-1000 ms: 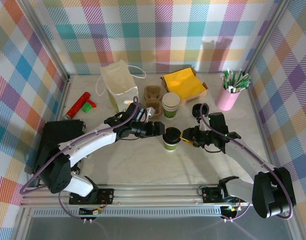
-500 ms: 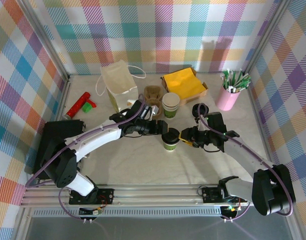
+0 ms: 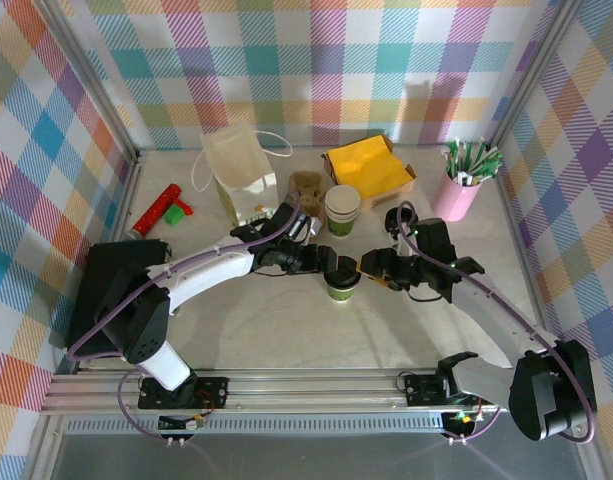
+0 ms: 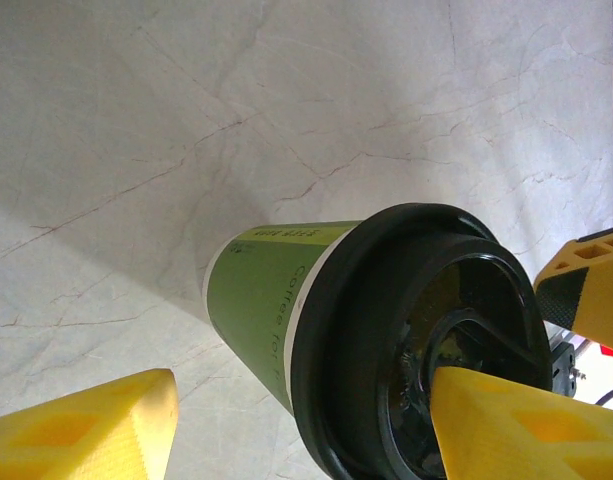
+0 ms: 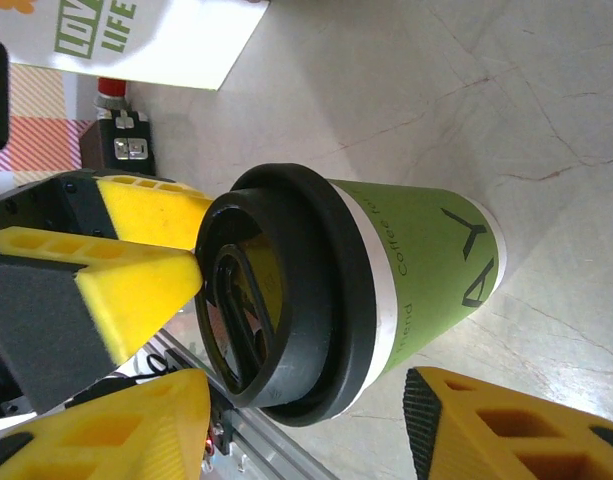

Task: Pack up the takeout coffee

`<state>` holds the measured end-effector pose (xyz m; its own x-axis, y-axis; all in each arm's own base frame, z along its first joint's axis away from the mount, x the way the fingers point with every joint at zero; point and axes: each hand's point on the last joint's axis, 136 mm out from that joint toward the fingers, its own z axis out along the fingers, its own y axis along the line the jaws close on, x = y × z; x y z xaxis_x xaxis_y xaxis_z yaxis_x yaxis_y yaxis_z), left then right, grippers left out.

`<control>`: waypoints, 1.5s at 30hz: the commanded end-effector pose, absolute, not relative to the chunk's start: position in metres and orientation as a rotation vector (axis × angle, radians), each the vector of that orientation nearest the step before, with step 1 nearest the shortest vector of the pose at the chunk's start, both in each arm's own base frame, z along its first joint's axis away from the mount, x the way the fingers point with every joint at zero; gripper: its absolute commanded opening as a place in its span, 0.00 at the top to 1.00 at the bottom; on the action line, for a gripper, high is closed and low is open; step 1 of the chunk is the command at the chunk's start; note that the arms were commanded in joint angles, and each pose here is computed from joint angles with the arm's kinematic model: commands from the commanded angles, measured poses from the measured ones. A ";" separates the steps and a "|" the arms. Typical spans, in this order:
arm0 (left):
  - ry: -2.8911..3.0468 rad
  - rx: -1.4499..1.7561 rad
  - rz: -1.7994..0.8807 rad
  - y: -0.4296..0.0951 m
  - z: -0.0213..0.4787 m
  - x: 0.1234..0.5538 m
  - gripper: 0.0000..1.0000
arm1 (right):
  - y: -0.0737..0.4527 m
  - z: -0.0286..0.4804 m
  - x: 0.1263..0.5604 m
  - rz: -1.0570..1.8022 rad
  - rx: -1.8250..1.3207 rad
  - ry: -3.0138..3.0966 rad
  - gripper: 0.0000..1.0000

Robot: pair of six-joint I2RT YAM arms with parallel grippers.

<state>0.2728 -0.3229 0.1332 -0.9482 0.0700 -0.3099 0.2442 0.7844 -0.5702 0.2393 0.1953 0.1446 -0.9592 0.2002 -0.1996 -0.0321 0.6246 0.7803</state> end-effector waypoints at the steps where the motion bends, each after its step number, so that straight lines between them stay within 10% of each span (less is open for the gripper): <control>1: 2.713 0.293 -0.920 -0.327 0.132 0.268 0.34 | 0.201 0.147 0.246 1.216 0.083 2.581 0.44; 27: 2.847 0.266 -0.803 -0.304 0.078 0.247 0.45 | 0.176 0.090 0.231 0.923 0.134 2.758 0.48; 45: 2.663 0.323 -0.886 -0.336 0.159 0.273 0.37 | 0.189 0.157 0.253 0.811 -0.073 2.641 0.43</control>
